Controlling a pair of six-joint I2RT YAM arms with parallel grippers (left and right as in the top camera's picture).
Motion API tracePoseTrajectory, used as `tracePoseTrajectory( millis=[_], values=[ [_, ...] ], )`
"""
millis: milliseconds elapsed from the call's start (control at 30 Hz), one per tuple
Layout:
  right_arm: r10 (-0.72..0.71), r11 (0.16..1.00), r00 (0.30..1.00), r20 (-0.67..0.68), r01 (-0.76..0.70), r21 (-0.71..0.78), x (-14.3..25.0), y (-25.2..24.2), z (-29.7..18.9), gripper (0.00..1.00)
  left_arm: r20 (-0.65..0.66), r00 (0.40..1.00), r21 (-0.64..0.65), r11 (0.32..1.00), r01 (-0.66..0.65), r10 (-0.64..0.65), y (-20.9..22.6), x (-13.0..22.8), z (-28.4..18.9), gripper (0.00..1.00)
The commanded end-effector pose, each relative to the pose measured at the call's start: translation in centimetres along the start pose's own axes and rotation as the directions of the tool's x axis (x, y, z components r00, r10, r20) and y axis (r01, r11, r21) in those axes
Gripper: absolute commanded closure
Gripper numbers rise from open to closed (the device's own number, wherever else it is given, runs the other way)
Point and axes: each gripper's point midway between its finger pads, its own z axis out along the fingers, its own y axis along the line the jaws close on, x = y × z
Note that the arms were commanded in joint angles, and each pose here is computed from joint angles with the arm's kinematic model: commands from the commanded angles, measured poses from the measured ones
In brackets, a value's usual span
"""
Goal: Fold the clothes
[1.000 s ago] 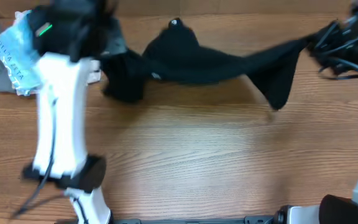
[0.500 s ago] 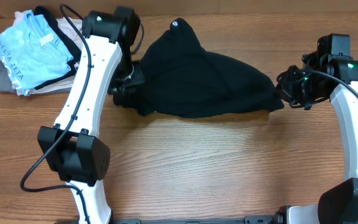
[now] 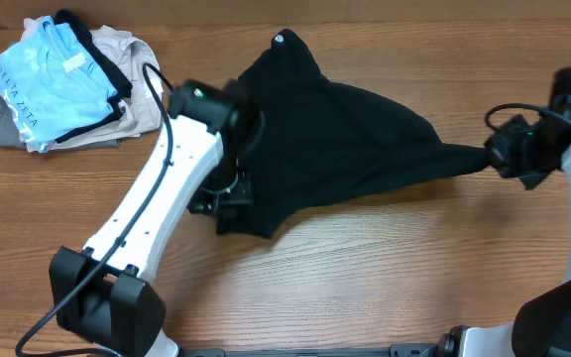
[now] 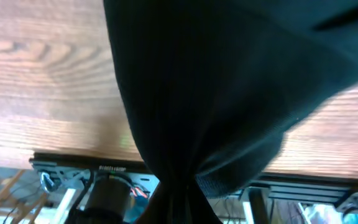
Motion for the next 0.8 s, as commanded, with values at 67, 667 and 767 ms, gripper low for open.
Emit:
tracePoseTrajectory(
  millis=[67,667,767],
  values=[
    [-0.021,1.0,0.999,0.044,0.022,-0.012,-0.7,0.2,-2.4,0.96,-0.066,0.997,-0.055,0.998,0.031,-0.034,0.4,1.3,3.6,0.96],
    [-0.184,0.981,0.98,-0.083,0.188,0.052,3.7,-2.4,-3.6,0.28,-0.179,0.983,-0.206,0.979,0.001,-0.039,3.5,4.1,5.4,0.56],
    [-0.183,0.981,0.98,-0.076,0.187,0.05,3.6,-2.3,-3.5,0.22,-0.186,0.982,-0.208,0.978,-0.004,-0.035,3.6,4.3,5.4,0.18]
  ],
)
